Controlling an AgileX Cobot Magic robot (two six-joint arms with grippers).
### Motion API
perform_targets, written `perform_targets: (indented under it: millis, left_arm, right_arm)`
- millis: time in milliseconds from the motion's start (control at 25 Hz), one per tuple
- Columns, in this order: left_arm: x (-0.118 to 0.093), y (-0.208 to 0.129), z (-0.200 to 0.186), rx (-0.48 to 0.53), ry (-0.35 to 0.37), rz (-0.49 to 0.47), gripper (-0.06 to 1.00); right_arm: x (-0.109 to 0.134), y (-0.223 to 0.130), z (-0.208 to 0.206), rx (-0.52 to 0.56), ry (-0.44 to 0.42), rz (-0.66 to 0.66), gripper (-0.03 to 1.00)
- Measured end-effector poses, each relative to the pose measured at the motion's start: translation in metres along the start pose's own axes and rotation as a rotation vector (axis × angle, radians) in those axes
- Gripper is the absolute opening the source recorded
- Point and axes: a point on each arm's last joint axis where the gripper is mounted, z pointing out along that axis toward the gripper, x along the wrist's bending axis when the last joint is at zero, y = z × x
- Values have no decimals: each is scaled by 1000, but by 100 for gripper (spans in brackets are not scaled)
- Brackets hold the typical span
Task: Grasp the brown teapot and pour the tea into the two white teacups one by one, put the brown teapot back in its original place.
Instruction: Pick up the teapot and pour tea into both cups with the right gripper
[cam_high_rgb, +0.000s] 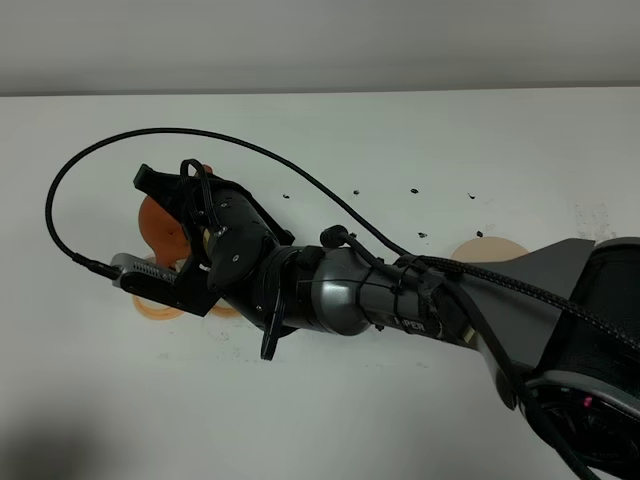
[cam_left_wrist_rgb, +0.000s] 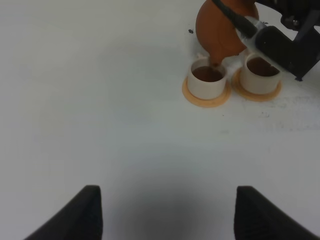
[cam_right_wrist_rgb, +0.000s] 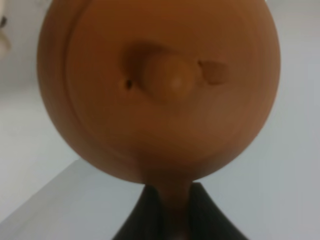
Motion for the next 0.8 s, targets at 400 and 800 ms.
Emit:
perform_targets:
  millis: [400,800]
  left_arm:
    - [0,0,0,0,0,0,58]
    - [0,0,0,0,0,0,58]
  right_arm:
    - [-1,2,-1,-3,-3,-39,12]
    - [-7,-3,-1,9,-19,-29,12]
